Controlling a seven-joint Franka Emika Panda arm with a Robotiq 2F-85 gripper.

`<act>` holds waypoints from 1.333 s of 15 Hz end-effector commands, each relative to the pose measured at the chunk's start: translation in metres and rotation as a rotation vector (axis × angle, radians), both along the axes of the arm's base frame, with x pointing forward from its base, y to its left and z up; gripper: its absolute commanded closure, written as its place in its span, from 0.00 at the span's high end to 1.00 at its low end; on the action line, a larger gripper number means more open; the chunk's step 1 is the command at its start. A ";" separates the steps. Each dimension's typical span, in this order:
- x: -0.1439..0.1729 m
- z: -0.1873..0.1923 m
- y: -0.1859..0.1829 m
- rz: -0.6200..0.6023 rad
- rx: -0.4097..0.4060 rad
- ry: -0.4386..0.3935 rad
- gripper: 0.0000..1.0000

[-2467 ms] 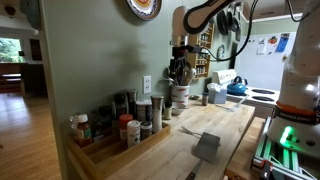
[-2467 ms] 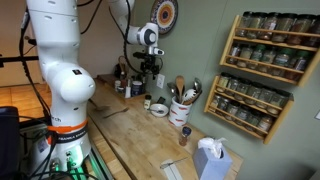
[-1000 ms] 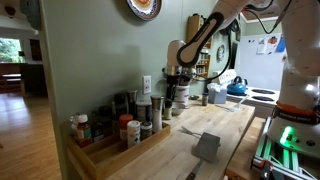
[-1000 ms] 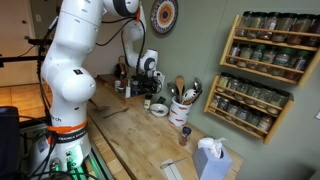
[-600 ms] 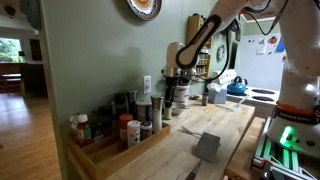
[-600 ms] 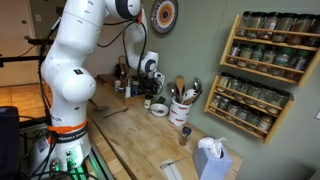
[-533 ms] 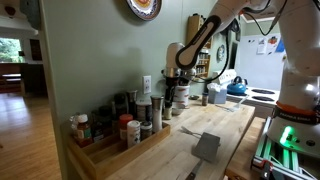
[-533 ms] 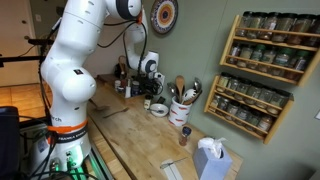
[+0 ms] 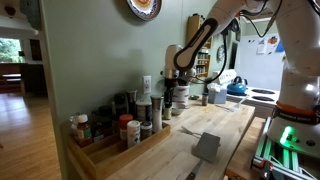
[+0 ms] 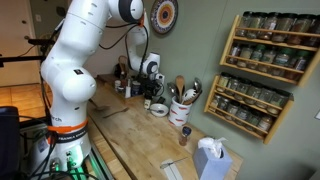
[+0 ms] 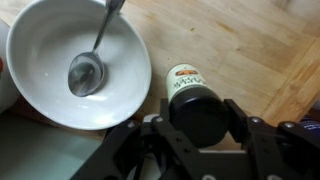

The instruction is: Put the bottle in the box

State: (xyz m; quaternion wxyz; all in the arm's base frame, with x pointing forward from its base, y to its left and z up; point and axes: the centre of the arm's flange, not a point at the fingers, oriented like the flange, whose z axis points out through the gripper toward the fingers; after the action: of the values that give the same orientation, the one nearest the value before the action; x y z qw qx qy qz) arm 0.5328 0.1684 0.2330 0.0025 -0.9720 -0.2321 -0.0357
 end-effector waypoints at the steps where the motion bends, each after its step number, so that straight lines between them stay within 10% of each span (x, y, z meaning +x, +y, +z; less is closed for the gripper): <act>1: 0.004 -0.004 0.003 0.021 -0.004 0.002 0.31; 14: -0.061 0.168 0.040 0.088 -0.219 -0.190 0.31; 20: -0.057 0.233 0.083 0.248 -0.170 -0.361 0.31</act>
State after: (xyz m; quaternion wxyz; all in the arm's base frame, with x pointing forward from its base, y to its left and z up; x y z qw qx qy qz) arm 0.4743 0.2331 0.4490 -0.1254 -0.9264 -0.3157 -0.1627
